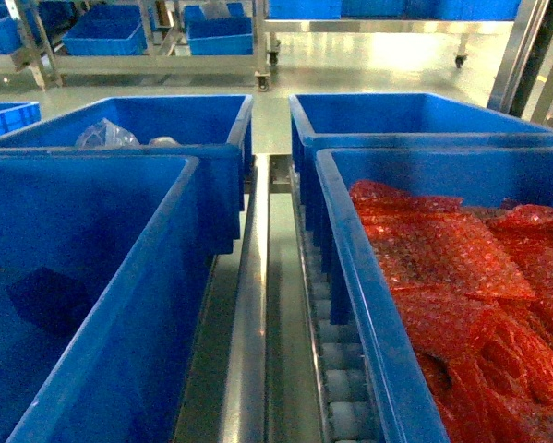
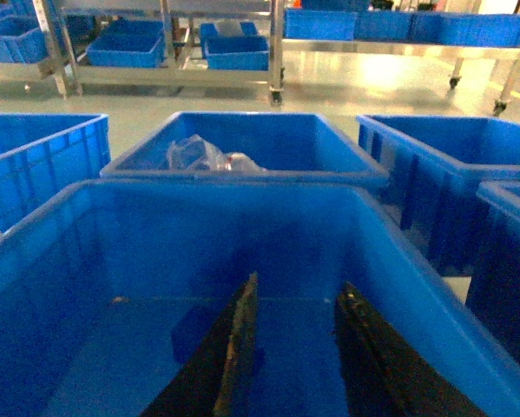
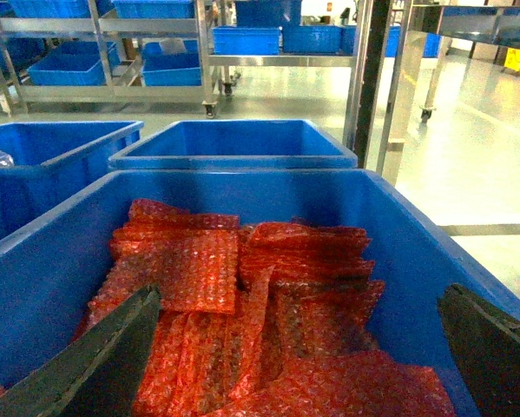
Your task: Pick blue part to blue bin on bottom shelf
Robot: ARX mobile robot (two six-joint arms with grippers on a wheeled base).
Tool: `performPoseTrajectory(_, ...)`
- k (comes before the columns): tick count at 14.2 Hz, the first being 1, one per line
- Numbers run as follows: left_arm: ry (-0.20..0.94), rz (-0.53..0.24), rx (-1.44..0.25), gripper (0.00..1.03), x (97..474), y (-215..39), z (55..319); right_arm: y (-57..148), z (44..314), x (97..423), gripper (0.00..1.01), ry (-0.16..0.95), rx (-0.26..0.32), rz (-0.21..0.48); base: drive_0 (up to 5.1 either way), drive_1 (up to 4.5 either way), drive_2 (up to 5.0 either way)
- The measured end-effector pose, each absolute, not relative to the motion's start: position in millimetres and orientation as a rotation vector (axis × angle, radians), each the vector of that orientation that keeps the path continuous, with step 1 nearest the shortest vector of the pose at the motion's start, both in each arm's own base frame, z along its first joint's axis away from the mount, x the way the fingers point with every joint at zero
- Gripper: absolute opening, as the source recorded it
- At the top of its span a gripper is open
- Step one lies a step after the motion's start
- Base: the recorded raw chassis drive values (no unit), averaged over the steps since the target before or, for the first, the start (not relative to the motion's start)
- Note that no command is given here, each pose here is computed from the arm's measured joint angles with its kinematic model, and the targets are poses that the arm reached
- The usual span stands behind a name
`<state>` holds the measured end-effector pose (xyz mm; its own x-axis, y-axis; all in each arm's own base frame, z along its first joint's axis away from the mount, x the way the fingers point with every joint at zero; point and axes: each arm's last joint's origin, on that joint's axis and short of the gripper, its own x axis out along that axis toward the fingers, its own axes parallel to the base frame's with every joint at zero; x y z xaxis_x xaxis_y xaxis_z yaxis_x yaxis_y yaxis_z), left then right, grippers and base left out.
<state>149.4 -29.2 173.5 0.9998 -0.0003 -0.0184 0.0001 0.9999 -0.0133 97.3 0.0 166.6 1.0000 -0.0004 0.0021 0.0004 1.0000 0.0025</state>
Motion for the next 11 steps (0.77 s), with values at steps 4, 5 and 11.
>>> performPoseTrajectory(4, 0.004, 0.002, -0.017, 0.02, 135, -14, 166, 0, 167, 97, 0.98, -0.002, 0.002, 0.0, 0.0, 0.0, 0.0)
performPoseTrajectory(5, -0.005, 0.001, -0.018, 0.02, 132, -12, 168, 0, 167, 97, 0.98, -0.002, 0.002, 0.0, 0.0, 0.0, 0.0)
performPoseTrajectory(11, -0.01, 0.0, -0.017, 0.02, 118, 0, 170, 0, 167, 97, 0.98, -0.002, 0.002, 0.0, 0.0, 0.0, 0.0)
